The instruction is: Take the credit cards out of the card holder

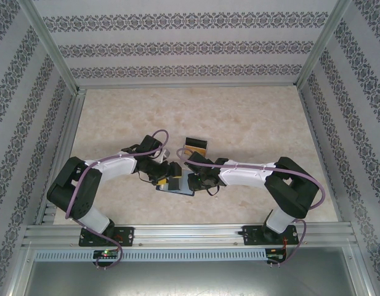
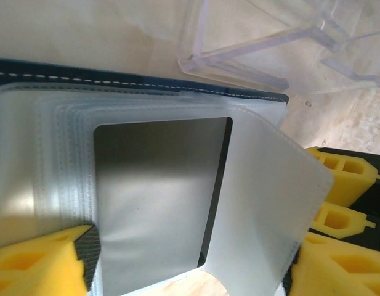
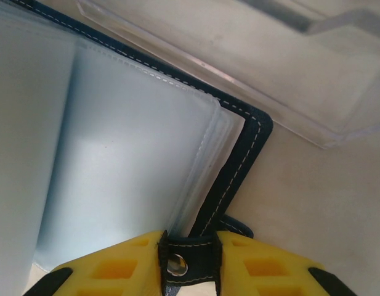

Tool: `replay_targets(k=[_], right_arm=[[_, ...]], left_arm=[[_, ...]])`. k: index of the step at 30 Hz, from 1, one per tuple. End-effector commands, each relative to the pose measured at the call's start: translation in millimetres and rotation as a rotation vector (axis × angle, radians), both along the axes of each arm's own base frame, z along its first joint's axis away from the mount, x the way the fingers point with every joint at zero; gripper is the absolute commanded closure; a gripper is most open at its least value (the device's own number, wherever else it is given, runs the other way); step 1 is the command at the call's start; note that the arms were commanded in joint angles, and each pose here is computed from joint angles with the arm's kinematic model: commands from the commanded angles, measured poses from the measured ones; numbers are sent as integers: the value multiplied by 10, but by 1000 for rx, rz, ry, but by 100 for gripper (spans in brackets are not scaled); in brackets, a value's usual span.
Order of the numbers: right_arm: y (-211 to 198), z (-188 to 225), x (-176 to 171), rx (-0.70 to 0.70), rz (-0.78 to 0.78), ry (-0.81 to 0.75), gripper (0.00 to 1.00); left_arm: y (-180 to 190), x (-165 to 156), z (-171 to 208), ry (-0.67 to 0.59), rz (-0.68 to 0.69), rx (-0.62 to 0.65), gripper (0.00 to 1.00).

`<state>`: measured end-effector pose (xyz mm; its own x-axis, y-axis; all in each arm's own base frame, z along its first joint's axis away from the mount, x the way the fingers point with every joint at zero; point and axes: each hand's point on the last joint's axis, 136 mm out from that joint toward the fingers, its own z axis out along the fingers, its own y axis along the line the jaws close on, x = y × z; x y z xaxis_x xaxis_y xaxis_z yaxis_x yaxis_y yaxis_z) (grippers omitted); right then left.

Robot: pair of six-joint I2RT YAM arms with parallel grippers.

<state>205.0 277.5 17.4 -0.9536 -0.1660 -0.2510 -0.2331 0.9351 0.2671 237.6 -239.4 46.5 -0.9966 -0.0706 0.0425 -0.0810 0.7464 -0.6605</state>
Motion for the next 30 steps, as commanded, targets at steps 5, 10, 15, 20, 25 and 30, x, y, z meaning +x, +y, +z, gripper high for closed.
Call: replay_targets(k=[5,10,15,20,25,30], right_arm=[[-24,-81,-112,26,-29,17,70],[-154,89,-16,59,-99,-48,64],[-343,323,84,103,-193,-114,64],[-345,631,172,208,-216,-196,64],[-26,793,193,321,-138,-170,67],[409,738,148,412,-55,-62,76]], left_arm=[[-211,38,179,-58,-68,-65,5],[-204,35,170,-55,-66,-60,0],[-149,42,195,-72,-57,-31,0],[-31,106,271,-101,-15,1,1],[162,152,214,-100,47,51,15],[314,109,11,-52,81,120,52]])
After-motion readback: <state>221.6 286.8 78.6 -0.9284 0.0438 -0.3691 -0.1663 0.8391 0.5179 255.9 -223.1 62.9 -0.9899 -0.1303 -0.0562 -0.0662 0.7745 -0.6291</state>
